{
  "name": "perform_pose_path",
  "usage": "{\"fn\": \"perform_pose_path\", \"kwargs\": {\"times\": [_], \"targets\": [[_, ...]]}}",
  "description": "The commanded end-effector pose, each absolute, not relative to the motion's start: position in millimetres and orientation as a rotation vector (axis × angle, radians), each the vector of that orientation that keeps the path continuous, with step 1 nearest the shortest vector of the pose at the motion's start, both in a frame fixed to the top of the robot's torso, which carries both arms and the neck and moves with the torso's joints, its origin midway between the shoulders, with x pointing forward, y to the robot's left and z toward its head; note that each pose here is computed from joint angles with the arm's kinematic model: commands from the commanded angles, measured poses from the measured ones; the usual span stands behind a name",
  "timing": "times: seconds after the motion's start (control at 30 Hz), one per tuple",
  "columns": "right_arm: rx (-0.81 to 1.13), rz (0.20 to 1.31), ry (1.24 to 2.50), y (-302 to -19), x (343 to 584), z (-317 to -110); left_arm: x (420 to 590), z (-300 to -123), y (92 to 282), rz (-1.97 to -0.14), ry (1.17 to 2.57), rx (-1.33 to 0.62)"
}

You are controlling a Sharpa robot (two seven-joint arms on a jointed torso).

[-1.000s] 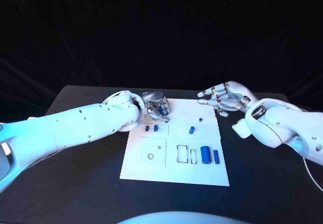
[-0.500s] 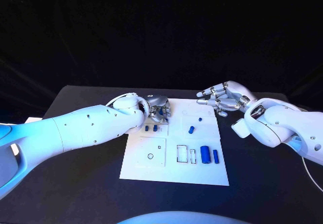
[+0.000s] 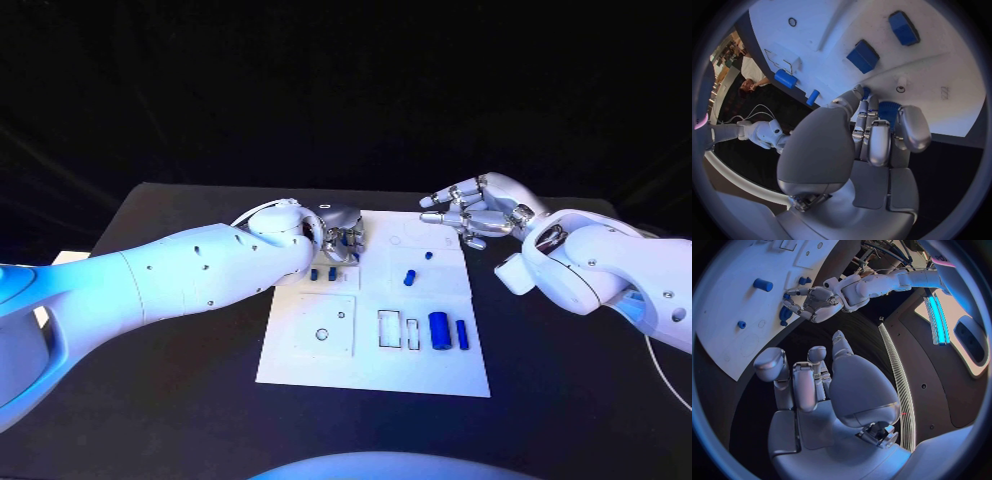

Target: Assemble the parts on the task board

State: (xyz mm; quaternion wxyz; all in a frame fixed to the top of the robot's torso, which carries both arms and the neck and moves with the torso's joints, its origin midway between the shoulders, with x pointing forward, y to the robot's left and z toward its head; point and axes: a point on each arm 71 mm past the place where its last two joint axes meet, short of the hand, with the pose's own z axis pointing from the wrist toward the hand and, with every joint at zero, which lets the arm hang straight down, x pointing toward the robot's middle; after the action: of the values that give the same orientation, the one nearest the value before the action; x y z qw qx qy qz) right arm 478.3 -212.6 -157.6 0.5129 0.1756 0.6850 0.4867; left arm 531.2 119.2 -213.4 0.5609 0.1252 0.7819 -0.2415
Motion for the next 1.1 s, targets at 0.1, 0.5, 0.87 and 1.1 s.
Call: {"fn": "perform_pose_path", "kwargs": {"times": [0.1,0.5,0.87,1.1], "targets": [[0.404,1.182,1.656,-210.3,477.4,-158.0,532.5,-217.5,118.8,-0.535,1.879,0.308],[0.402,1.184,1.657,-209.7,477.2,-158.0,531.9,-222.4,116.2,-0.558,1.903,0.292],[0.402,1.185,1.657,-209.4,477.4,-158.0,535.5,-216.8,127.6,-0.601,1.865,0.181],[0.402,1.184,1.657,-209.4,477.7,-158.2,533.3,-204.8,134.2,-0.648,1.824,0.154]]}}
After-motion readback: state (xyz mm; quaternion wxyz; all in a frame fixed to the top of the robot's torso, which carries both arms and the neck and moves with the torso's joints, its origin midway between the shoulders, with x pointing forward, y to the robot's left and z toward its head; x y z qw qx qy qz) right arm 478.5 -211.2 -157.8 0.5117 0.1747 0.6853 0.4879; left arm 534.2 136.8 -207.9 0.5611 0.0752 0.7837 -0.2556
